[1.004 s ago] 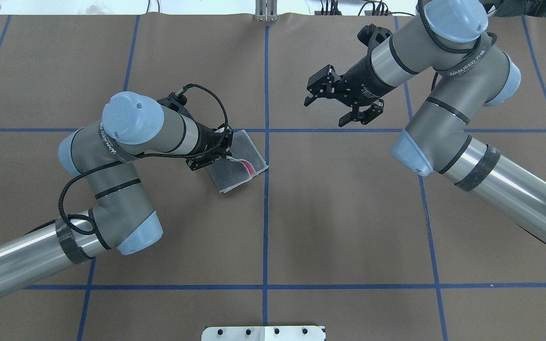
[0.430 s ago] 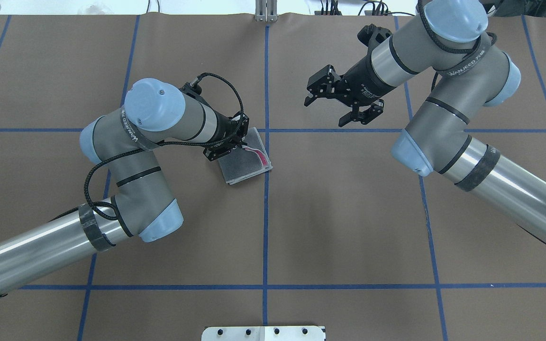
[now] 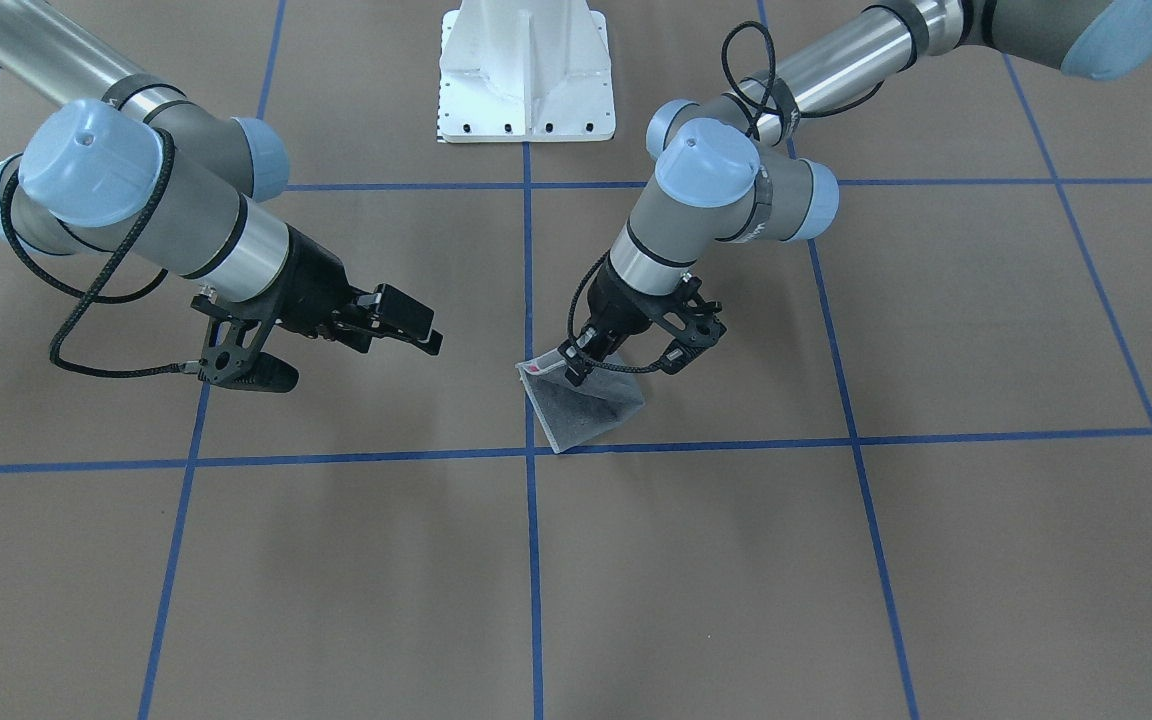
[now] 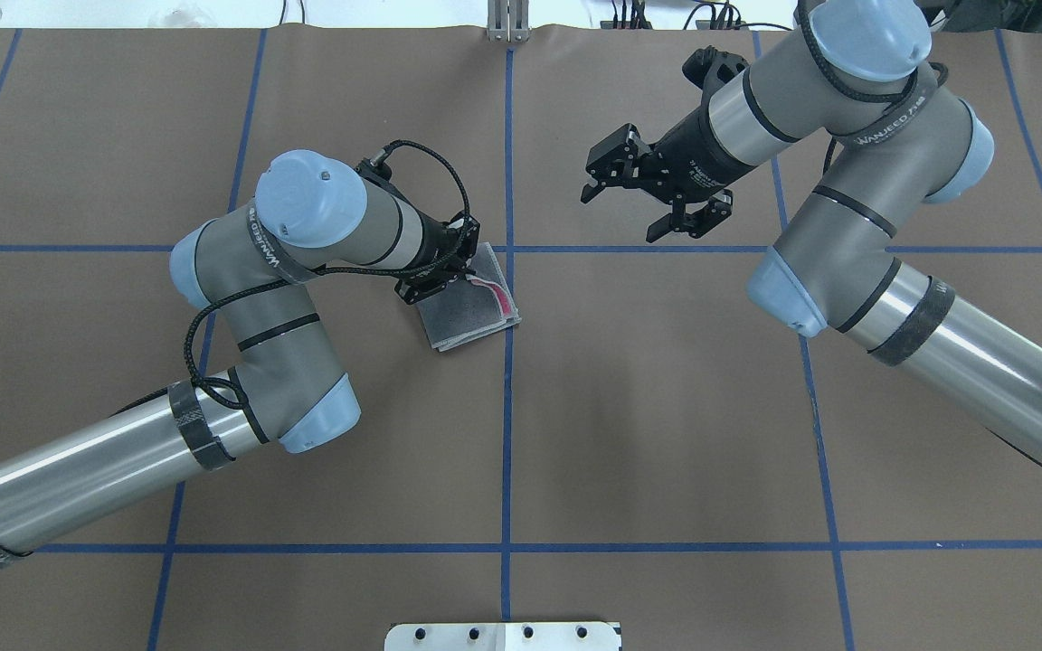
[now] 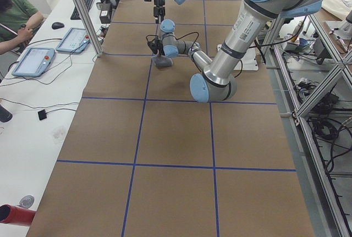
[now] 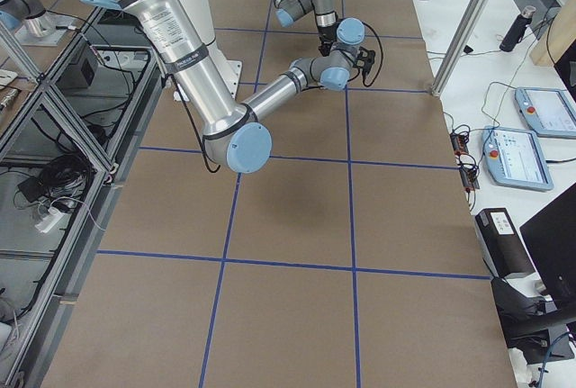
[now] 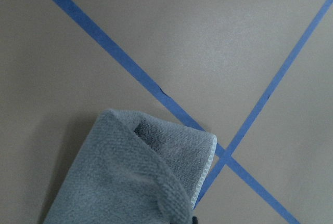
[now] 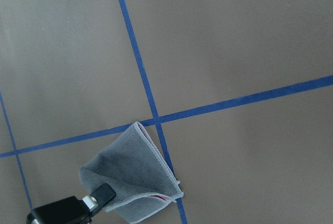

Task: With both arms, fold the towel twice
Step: 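Lift the strip's near end with the left gripper and fold it over the far end, then press the folded towel down with the left gripper and open it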

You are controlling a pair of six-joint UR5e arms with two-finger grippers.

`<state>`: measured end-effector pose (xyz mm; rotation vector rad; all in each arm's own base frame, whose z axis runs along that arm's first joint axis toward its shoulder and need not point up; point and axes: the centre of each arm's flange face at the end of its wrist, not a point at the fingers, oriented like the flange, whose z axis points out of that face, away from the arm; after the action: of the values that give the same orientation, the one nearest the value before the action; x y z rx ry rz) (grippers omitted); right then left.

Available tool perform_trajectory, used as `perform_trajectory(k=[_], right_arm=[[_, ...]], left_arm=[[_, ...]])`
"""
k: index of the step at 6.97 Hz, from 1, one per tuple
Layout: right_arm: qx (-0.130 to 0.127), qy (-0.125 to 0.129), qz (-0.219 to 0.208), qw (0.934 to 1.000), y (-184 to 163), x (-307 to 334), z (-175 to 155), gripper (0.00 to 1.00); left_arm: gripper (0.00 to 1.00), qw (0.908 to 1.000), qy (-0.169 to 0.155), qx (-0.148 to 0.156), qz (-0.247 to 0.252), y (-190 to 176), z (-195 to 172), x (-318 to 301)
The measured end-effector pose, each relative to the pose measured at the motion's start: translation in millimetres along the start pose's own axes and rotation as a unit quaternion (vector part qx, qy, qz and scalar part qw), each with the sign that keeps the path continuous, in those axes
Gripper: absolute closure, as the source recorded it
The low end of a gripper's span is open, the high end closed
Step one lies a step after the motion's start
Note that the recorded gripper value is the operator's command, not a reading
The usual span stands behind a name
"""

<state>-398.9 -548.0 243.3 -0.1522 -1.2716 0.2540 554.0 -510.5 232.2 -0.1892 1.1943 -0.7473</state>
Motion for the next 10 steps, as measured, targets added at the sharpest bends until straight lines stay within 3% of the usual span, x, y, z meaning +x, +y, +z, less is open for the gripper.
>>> perform_trajectory(k=[4, 5, 6, 10], right_arm=[[0.0, 0.0, 0.0, 1.0, 0.5, 0.5, 0.4, 0.0], [0.0, 0.0, 0.0, 1.0, 0.4, 0.8, 0.5, 0.0], [0.0, 0.001, 0.001, 1.0, 0.2, 1.4, 0.7, 0.0], [0.0, 0.002, 0.001, 1.0, 0.1, 4.0, 1.8, 0.0]], left_arm=[[1.0, 0.9998, -0.001, 0.009, -0.015, -15.2, 11.2, 0.9], [0.8, 0.9998, 0.0, 0.011, -0.017, -21.0, 14.5, -0.1], [0.01, 0.9998, 0.002, 0.01, -0.016, -23.9, 18.1, -0.8], [0.0, 0.9999, 0.008, 0.007, -0.013, -19.9, 20.4, 5.5]])
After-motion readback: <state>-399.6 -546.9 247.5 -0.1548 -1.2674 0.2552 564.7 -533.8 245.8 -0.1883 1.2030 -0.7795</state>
